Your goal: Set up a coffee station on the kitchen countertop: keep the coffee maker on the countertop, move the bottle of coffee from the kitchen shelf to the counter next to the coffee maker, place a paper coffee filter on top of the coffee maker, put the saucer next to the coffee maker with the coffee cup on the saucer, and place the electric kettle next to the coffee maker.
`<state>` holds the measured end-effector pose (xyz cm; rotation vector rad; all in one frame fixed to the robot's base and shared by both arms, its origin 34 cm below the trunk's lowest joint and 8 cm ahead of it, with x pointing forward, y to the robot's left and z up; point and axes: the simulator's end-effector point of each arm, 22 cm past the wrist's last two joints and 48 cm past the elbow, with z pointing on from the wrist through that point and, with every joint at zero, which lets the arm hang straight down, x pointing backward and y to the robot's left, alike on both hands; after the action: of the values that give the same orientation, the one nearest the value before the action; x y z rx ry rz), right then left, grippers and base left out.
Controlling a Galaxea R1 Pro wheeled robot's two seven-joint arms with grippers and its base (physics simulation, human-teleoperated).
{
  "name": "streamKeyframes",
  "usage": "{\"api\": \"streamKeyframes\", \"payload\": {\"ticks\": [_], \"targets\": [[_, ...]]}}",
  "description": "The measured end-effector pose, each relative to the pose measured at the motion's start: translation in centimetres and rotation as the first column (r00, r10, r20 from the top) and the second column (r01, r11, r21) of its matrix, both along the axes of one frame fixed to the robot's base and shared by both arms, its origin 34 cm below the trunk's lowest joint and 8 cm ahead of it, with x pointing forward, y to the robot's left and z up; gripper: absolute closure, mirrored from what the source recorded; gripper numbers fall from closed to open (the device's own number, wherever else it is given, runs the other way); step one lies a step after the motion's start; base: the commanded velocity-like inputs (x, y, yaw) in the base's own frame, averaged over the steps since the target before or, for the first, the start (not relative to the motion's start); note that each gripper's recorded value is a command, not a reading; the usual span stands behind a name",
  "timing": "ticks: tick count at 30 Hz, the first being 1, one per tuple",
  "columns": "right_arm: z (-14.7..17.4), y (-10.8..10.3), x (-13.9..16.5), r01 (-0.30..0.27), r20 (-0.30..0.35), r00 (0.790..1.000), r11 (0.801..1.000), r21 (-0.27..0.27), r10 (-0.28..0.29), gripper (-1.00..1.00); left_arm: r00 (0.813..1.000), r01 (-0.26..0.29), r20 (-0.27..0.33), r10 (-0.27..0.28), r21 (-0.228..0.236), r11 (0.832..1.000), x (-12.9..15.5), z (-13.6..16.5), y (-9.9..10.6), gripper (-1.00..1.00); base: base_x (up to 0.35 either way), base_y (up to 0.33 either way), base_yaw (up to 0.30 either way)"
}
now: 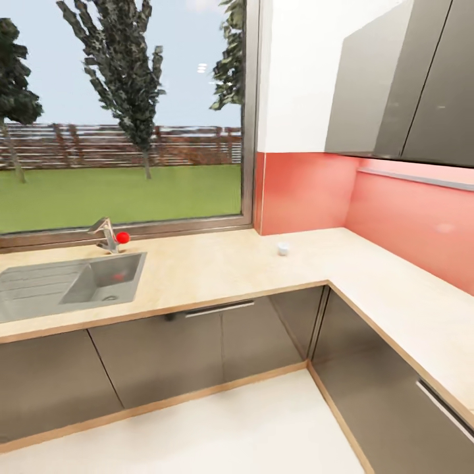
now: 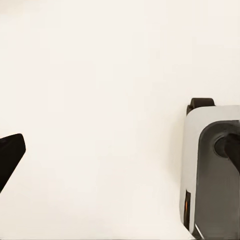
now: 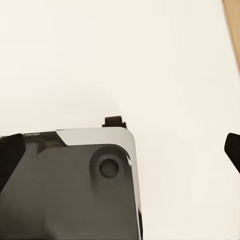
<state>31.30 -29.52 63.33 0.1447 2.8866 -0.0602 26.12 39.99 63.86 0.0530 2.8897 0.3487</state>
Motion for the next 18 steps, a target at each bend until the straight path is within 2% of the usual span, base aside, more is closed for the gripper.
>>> {"api": "streamKeyframes", "payload": {"ticks": [2, 4, 7, 9, 11, 14, 18], "targets": [[0.0, -0.1, -0.2, -0.001, -0.003, 1.0, 1.0, -0.001, 0.001, -1.0, 1.0, -0.014, -0.028, 0.014, 0.013, 1.0, -1.9, -0.2, 0.4, -1.0, 0.0, 0.0, 0.279], [0.0, -0.1, -0.2, -0.002, -0.005, 1.0, 1.0, -0.002, 0.002, -1.0, 0.998, -0.034, -0.045, 0.037, 0.05, 0.998, -3.0, -0.1, 1.1, -1.0, 0.0, 0.0, 0.279], [0.0, -0.6, -0.2, -0.001, -0.005, 1.0, 1.0, -0.008, 0.001, -1.0, 0.989, -0.126, -0.064, 0.131, 0.082, 0.989, -5.1, -0.2, 1.4, -1.0, 0.0, 0.0, 0.279], [0.0, -0.8, -0.2, -0.001, -0.005, 1.0, 1.0, -0.011, 0.001, -1.0, 0.976, -0.198, -0.073, 0.203, 0.077, 0.977, -6.4, -0.4, 1.0, -1.0, 0.0, 0.0, 0.279], [0.0, -0.8, -0.3, -0.001, -0.005, 1.0, 1.0, -0.011, 0.001, -1.0, 0.966, -0.242, -0.077, 0.246, 0.064, 0.968, -7.0, -0.6, 0.1, -1.0, 0.0, 0.0, 0.279], [0.0, -0.8, -0.3, -0.002, -0.006, 1.0, 1.0, -0.012, 0.002, -1.0, 0.96, -0.264, -0.081, 0.267, 0.042, 0.964, -7.3, -0.9, -1.4, -1.0, 0.0, 0.0, 0.253], [0.0, -0.8, -0.2, -0.002, -0.004, 1.0, 1.0, -0.01, 0.002, -1.0, 0.96, -0.269, -0.081, 0.268, 0.001, 0.963, -7.1, -1.3, -4.3, -1.0, 0.0, 0.0, 0.088]]}}
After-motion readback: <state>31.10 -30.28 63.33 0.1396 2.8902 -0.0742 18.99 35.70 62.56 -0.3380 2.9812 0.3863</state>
